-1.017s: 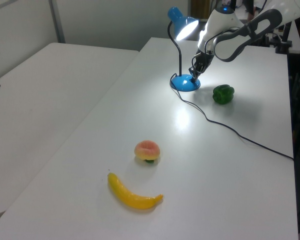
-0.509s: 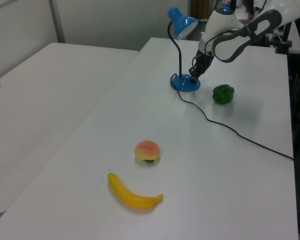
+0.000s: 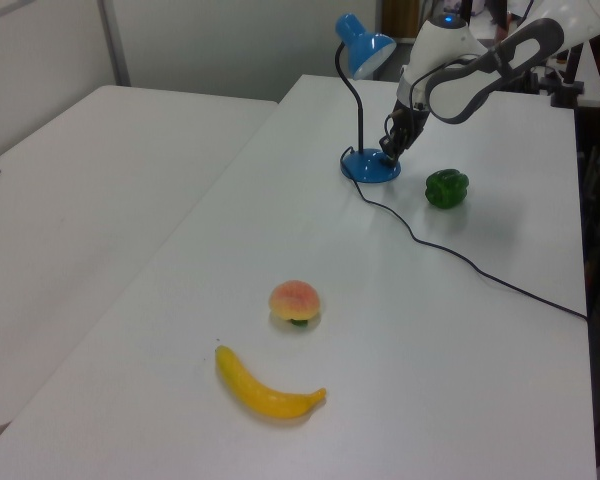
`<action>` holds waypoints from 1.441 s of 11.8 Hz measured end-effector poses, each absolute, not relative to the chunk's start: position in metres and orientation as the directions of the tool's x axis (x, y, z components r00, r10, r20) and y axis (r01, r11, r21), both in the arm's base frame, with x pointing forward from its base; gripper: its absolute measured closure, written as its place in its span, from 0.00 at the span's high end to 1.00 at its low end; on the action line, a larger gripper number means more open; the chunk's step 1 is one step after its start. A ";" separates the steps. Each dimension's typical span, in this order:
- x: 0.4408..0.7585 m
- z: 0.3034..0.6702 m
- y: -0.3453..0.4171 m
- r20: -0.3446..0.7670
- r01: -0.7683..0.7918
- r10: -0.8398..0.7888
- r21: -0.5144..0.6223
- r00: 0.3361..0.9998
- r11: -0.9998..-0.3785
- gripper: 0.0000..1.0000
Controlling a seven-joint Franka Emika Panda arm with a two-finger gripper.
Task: Turn off lamp
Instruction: 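Lift the gripper up and away from the lamp base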
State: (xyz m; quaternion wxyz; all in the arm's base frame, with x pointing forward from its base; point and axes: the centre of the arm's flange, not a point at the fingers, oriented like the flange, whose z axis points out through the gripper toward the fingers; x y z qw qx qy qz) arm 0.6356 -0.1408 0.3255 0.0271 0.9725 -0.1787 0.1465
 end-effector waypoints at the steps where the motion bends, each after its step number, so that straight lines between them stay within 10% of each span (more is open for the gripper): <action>1: 0.634 0.326 -0.140 0.269 -0.356 -0.341 0.006 0.901 -0.934 0.01; 17: 0.581 0.554 0.044 0.037 0.119 0.122 0.084 0.992 -0.989 0.01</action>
